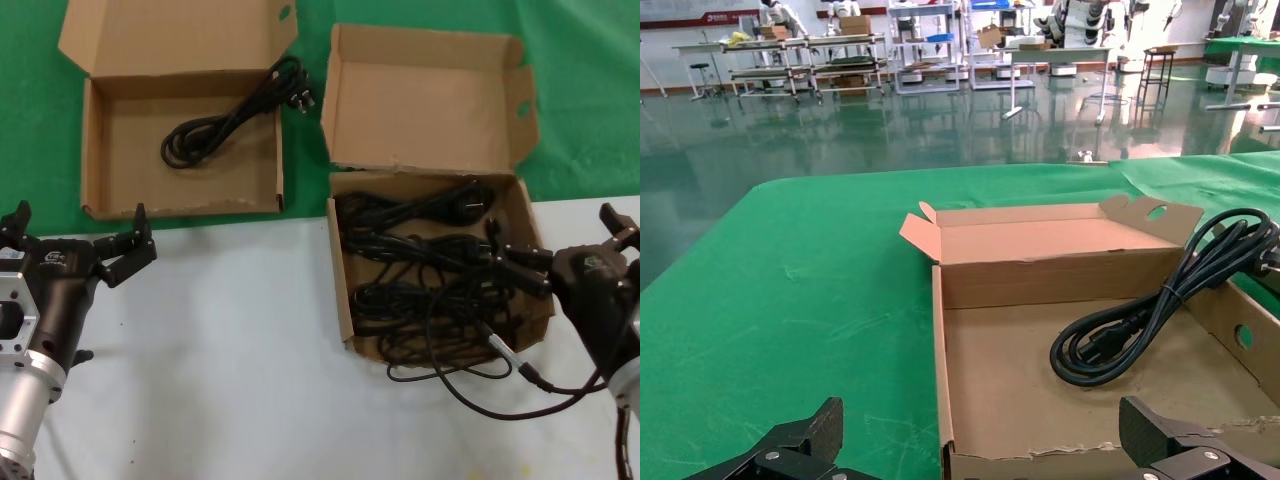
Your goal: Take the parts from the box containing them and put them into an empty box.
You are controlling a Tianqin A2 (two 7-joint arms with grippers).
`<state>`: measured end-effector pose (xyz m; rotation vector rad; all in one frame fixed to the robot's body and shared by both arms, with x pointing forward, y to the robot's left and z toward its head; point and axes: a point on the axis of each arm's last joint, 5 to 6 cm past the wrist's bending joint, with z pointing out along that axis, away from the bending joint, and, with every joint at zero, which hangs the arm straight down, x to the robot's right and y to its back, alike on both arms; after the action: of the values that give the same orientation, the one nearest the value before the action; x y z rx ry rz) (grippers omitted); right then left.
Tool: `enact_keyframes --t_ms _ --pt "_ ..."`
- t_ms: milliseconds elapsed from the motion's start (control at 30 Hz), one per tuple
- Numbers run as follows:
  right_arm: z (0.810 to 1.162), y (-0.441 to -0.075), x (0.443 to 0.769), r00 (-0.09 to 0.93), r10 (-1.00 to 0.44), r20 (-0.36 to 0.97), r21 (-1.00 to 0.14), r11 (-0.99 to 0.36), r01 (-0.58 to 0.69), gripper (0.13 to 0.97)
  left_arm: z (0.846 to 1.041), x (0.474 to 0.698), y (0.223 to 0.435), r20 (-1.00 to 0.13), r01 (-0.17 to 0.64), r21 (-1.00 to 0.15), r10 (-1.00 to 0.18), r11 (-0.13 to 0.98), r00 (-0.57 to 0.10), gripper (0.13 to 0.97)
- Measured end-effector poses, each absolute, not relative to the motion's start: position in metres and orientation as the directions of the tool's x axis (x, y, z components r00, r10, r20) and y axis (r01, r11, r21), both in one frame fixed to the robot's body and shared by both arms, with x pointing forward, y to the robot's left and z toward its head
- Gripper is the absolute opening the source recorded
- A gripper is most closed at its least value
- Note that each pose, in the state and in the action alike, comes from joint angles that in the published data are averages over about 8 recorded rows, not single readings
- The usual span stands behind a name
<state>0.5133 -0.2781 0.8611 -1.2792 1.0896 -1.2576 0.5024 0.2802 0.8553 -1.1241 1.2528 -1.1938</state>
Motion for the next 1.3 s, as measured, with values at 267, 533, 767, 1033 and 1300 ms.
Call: enact_keyframes --t_ms 267,533,767,1033,1300 --pt "0.8611 -0.2781 0.5133 0.055 -0.993 0.101 -0.994 -0.098 0.042 0.966 0.8553 0.5024 0.2802 -0.071 0.023 -0.997 -0.997 0.07 -0.036 0.966" --pt "0.8611 -0.2781 0.5133 0.055 -0.993 0.101 -0.994 -0.098 0.042 0.966 0.8553 0.5024 0.2802 -0.071 0.023 -0.997 -0.997 0.07 -0.036 0.966" --pt "0.8611 -0.2781 0.5133 0.055 -0.993 0.101 -0.994 -0.099 0.042 0.966 0.8553 0.5024 0.2802 -0.071 0.023 -0.997 -0.997 0.07 -0.036 0.966" --pt "0.8611 -0.2781 0.5133 0.055 -0.993 0.101 -0.994 -0.099 0.042 0.966 0.8553 0.5024 0.2802 -0.071 0.023 -0.997 -0.997 0.07 -0.036 0.966" --pt "0.8611 -0.2781 0.5133 0.055 -0.993 0.101 -0.994 -0.099 0.042 0.966 0.8553 0.5024 0.2802 -0.071 0.023 -0.997 -0.997 0.07 -0.036 0.966"
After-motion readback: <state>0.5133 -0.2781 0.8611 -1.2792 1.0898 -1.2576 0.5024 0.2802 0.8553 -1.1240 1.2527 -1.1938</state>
